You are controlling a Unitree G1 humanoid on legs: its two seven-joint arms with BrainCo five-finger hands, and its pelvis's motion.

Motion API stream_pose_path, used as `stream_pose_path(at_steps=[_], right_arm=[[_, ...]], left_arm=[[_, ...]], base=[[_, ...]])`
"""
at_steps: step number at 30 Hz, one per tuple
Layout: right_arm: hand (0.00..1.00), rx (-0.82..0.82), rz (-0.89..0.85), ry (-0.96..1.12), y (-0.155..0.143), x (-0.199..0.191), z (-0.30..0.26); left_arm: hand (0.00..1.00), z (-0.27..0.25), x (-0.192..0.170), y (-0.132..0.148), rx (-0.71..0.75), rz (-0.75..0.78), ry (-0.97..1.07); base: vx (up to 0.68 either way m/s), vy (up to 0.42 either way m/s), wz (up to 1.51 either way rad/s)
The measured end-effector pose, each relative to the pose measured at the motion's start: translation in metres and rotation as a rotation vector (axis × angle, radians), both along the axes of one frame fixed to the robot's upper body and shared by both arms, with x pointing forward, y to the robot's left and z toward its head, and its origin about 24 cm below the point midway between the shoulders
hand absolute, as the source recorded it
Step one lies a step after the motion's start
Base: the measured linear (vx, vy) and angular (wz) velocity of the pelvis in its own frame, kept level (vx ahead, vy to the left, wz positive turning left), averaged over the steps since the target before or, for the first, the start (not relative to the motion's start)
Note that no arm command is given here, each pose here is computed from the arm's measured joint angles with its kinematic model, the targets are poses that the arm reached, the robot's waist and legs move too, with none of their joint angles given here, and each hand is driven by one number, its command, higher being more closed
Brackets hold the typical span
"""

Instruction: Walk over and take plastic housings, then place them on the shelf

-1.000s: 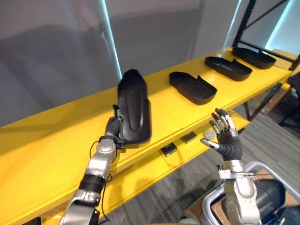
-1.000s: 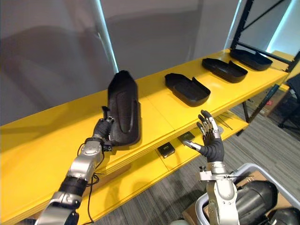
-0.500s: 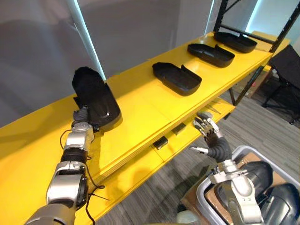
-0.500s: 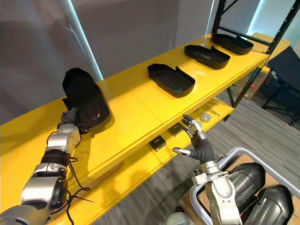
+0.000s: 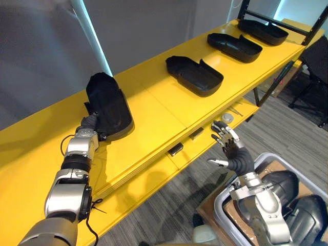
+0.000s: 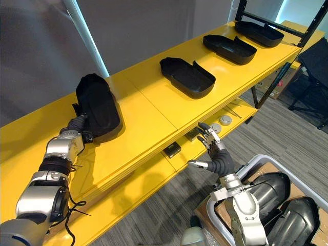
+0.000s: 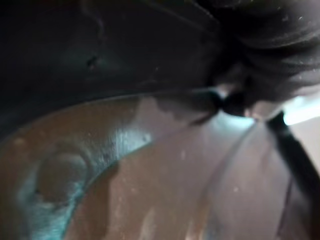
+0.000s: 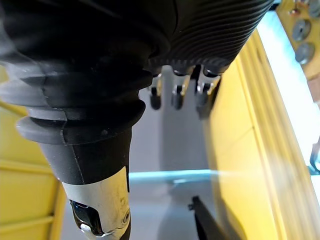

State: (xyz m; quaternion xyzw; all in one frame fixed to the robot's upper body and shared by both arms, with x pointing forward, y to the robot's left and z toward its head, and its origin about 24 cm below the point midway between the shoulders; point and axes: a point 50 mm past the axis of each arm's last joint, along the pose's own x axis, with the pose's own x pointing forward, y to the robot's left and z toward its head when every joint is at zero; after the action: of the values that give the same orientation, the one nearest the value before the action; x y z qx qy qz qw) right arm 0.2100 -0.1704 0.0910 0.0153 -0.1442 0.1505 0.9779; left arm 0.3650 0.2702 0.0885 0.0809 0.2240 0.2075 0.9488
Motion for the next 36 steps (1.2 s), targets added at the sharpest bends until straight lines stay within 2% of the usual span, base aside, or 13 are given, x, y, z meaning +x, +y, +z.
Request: stream_pose_path(at_steps=[18,30,35,36], right_arm=[[0.00,0.041,-0.014,0.008,-0.002,0.000,0.000],[0.00,0.064,-0.036,0.045,0.005,-0.002,-0.007],[0.00,0.065,-0.037,0.086,0.004,-0.006,-0.015],[0.00,0.066,-0.029,0.105,0.005,-0.007,-0.020]], left_arm=[[0.00,-0.005,-0.005,0.010,-0.096,-0.007,-0.013],[0.00,-0.004,-0.007,0.017,-0.045,0.006,0.001],[0.00,0.012,-0.012,0.045,0.144,0.059,0.010],[0.00,0.031,-0.011,0.057,0.242,0.077,-0.007]], base=[[0.00,0.000,0.00],[-0.01,-0.004,-0.01],[-0.02,-0.016,-0.03],[0.00,0.000,0.00]])
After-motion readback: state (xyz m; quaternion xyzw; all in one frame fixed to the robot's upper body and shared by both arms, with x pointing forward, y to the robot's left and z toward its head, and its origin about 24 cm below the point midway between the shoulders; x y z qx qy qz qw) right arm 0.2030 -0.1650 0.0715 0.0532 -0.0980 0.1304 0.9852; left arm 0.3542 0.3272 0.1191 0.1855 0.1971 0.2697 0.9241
